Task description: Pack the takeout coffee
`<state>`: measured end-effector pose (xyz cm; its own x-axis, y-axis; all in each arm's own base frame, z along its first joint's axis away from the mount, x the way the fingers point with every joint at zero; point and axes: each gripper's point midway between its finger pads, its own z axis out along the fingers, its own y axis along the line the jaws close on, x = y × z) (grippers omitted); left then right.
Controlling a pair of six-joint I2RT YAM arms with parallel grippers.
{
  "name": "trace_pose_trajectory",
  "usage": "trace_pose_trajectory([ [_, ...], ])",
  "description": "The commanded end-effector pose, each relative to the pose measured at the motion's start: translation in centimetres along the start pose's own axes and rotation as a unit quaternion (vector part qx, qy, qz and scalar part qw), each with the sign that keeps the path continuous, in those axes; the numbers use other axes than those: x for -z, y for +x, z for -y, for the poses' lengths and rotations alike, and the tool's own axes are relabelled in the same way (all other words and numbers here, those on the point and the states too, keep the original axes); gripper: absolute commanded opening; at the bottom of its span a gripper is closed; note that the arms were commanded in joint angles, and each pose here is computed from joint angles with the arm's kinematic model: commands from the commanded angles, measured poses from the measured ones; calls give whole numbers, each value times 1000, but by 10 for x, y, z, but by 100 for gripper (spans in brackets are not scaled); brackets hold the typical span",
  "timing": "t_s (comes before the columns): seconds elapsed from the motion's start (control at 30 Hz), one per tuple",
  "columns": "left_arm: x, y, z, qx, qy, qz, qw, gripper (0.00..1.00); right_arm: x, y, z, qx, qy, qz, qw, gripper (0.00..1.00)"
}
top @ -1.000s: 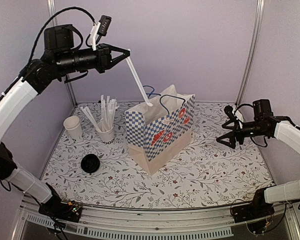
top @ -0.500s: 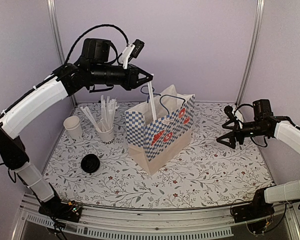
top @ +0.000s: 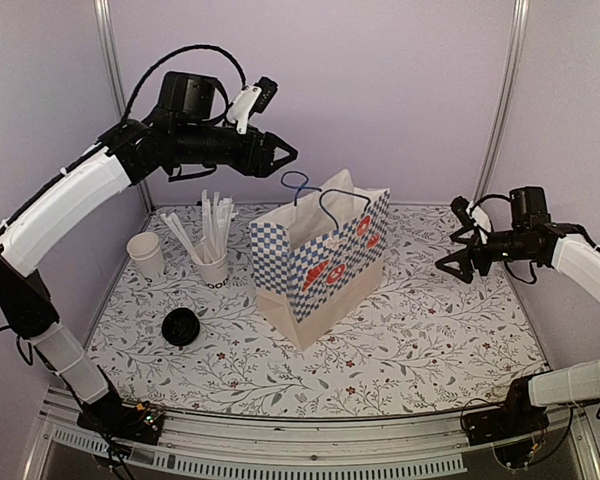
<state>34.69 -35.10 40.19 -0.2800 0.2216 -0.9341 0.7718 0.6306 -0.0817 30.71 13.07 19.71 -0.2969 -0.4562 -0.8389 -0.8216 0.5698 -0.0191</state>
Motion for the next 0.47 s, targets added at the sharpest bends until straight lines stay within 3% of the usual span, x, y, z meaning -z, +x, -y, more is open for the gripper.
trace_pose_trajectory([
  [0.0, 39, -2, -65, 18, -134, 9, 991, 68, 29, -59, 56, -4, 138, 42, 990, 99],
  [0.17, 84, 37, -136, 76, -226, 23, 971, 77, 71, -110, 113, -68, 284, 97, 952, 99],
  [0.27, 103, 57, -155, 77, -252, 34, 964, 82, 91, -129, 125, -81, 328, 123, 933, 99],
  [0.4, 114, 70, -161, 70, -267, 38, 960, 88, 90, -129, 121, -77, 320, 126, 936, 99],
  [0.43, 115, 72, -160, 72, -266, 39, 960, 95, 87, -127, 120, -81, 313, 128, 937, 99],
])
